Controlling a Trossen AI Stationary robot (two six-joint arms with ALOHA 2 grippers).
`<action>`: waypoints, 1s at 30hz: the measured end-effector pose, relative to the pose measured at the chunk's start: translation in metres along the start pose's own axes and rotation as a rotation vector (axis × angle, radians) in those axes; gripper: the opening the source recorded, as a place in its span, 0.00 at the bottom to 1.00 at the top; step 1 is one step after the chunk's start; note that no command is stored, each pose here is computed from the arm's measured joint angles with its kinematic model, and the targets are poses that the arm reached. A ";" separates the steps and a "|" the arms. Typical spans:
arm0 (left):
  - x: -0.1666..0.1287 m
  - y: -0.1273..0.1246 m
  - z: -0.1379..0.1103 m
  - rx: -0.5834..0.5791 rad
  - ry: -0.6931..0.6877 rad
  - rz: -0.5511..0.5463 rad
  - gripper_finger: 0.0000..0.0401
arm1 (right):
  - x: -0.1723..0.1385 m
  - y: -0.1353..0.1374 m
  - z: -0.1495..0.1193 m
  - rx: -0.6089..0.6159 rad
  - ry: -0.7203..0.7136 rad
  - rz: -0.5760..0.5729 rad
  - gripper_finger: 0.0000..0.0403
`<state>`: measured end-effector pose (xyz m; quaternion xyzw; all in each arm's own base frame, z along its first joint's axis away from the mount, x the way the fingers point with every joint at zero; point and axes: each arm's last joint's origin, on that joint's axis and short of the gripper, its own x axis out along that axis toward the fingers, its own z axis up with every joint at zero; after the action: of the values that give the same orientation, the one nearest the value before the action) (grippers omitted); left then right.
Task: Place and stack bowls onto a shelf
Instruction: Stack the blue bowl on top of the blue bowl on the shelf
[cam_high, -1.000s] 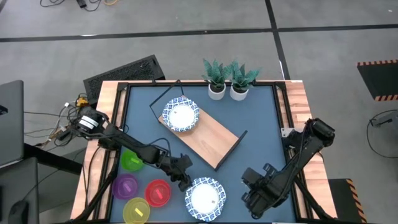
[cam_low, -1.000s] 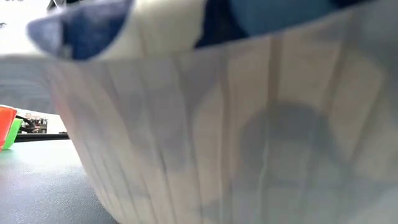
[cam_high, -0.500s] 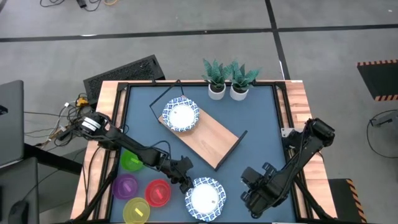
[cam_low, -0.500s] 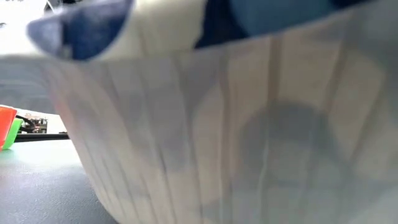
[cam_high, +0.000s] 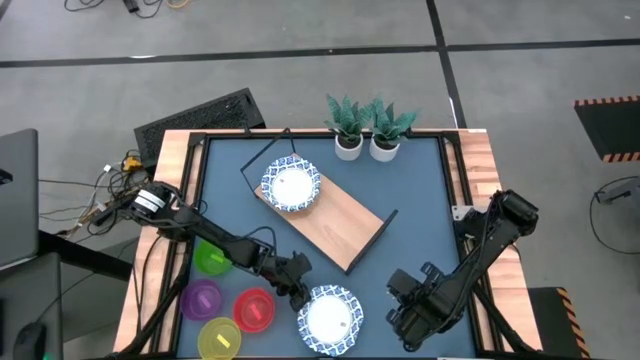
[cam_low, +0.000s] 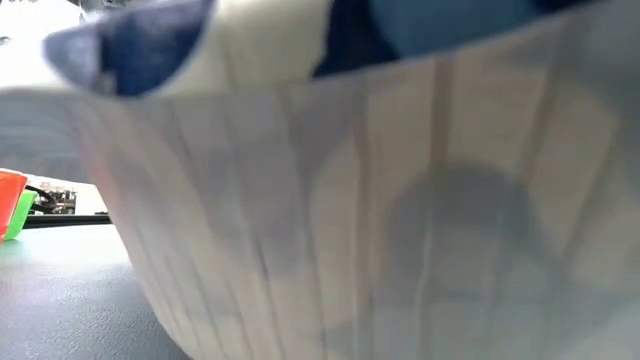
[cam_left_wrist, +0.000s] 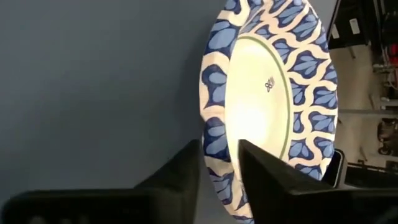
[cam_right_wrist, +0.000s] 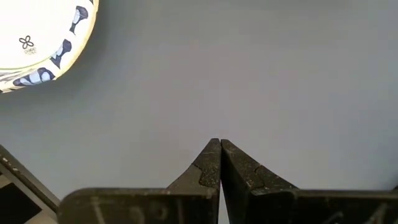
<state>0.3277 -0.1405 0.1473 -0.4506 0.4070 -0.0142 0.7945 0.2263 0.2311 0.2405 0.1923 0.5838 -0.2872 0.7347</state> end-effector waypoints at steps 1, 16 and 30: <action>0.000 0.000 0.000 0.004 0.001 0.000 0.19 | 0.000 0.000 0.000 0.000 0.000 0.000 0.07; -0.003 0.002 0.005 -0.005 0.033 -0.005 0.00 | 0.000 0.000 0.000 0.000 -0.011 0.000 0.07; -0.058 -0.015 0.025 -0.001 0.028 -0.049 0.00 | 0.000 0.000 0.000 -0.003 -0.013 -0.002 0.07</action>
<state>0.3111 -0.1094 0.2017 -0.4608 0.4070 -0.0400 0.7877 0.2266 0.2307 0.2406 0.1889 0.5794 -0.2883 0.7386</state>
